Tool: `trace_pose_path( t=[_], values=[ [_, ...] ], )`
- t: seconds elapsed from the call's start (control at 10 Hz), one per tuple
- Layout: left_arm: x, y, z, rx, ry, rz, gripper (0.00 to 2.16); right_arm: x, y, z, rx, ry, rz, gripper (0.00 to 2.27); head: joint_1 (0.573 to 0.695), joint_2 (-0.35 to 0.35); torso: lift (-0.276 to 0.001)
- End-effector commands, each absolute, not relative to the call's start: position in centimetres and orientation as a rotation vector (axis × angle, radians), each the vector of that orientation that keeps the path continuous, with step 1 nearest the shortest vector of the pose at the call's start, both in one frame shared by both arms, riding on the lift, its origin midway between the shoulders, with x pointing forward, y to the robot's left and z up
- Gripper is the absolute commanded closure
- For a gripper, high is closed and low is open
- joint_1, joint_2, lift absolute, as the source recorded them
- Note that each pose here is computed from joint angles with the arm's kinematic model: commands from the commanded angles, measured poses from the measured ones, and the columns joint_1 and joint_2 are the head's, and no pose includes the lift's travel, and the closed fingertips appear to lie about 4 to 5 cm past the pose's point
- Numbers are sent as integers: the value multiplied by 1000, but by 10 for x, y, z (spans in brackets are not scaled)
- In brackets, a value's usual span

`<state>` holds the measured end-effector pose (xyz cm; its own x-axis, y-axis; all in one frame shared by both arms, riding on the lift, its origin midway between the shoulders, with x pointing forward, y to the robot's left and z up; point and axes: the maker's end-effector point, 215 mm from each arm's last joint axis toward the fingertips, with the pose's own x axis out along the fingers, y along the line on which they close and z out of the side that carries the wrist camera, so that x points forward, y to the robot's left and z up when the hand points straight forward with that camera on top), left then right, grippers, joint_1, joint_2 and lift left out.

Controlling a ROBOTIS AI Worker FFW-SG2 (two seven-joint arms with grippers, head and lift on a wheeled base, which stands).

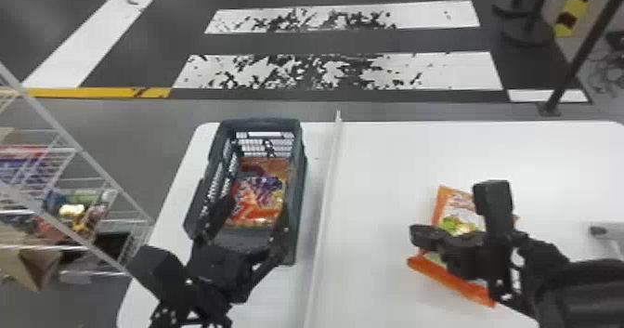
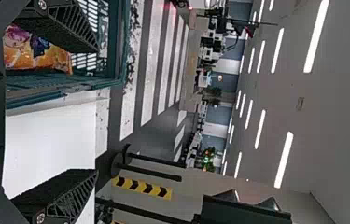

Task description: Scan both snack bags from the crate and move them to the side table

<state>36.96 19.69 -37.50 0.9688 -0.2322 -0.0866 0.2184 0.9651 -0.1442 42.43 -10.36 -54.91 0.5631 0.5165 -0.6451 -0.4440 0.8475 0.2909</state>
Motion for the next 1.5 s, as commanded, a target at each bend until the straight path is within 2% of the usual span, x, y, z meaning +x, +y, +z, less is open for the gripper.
trace_pose_path(
  t=[0.0,0.5,1.0,1.4],
  values=[
    [372,196,-376,-133,105,-232,80,415,-106,-557,92,807,562,2125,695,135,-29],
    [370,189,-378,-133,115,-241,80,419,-147,-562,45,802,508,2125,695,94,-29],
    [365,188,-377,-133,121,-238,80,429,-192,-564,29,801,445,2125,695,17,-29],
    [364,188,-374,-130,117,-239,80,442,-179,-548,51,765,478,2125,695,-3,-29]
  ],
)
